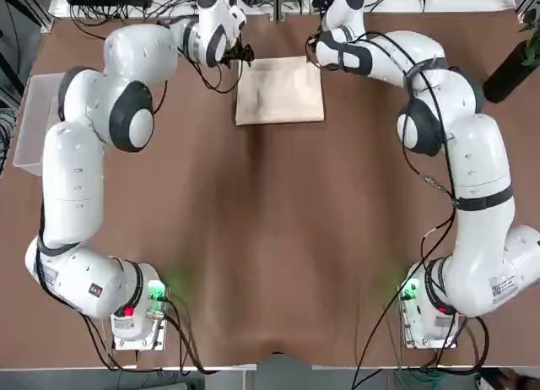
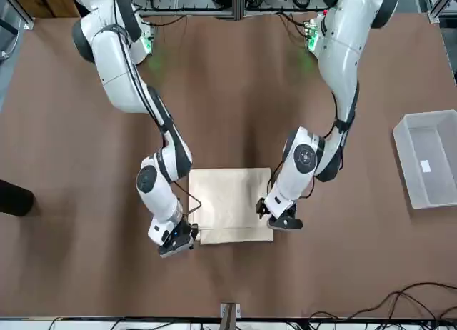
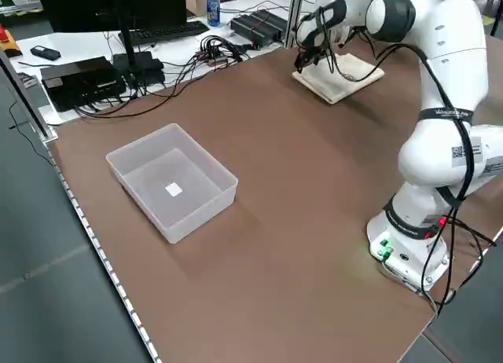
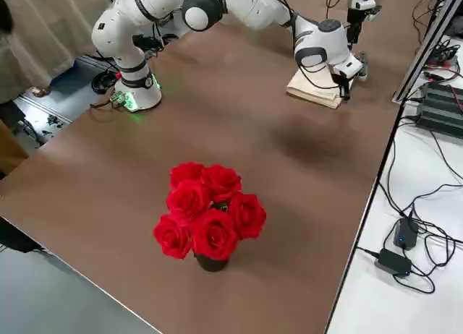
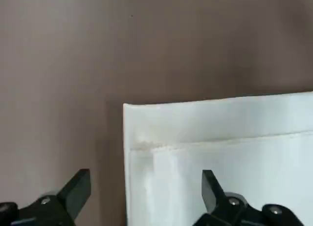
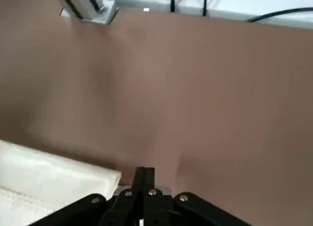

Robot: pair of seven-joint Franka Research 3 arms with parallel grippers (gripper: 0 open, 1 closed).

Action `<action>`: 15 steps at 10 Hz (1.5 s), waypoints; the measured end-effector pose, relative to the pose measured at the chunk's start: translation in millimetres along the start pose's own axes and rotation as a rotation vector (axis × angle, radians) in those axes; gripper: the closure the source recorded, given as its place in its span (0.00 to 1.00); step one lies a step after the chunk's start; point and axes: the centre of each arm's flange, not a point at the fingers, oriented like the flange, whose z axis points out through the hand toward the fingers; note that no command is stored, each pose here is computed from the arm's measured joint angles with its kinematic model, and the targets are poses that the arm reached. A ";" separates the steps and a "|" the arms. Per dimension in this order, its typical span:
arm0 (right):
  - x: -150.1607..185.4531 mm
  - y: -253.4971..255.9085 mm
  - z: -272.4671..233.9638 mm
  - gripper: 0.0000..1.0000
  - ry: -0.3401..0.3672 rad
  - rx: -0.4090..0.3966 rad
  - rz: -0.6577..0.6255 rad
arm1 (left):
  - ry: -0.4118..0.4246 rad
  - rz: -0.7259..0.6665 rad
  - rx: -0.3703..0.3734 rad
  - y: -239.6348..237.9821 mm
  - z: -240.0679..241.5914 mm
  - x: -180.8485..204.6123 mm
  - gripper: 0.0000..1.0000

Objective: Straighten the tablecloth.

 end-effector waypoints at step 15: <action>-26.5 -12.4 25.9 0.99 -0.096 -0.004 -0.015 | 0.014 -0.021 -0.012 7.8 31.2 4.3 0.57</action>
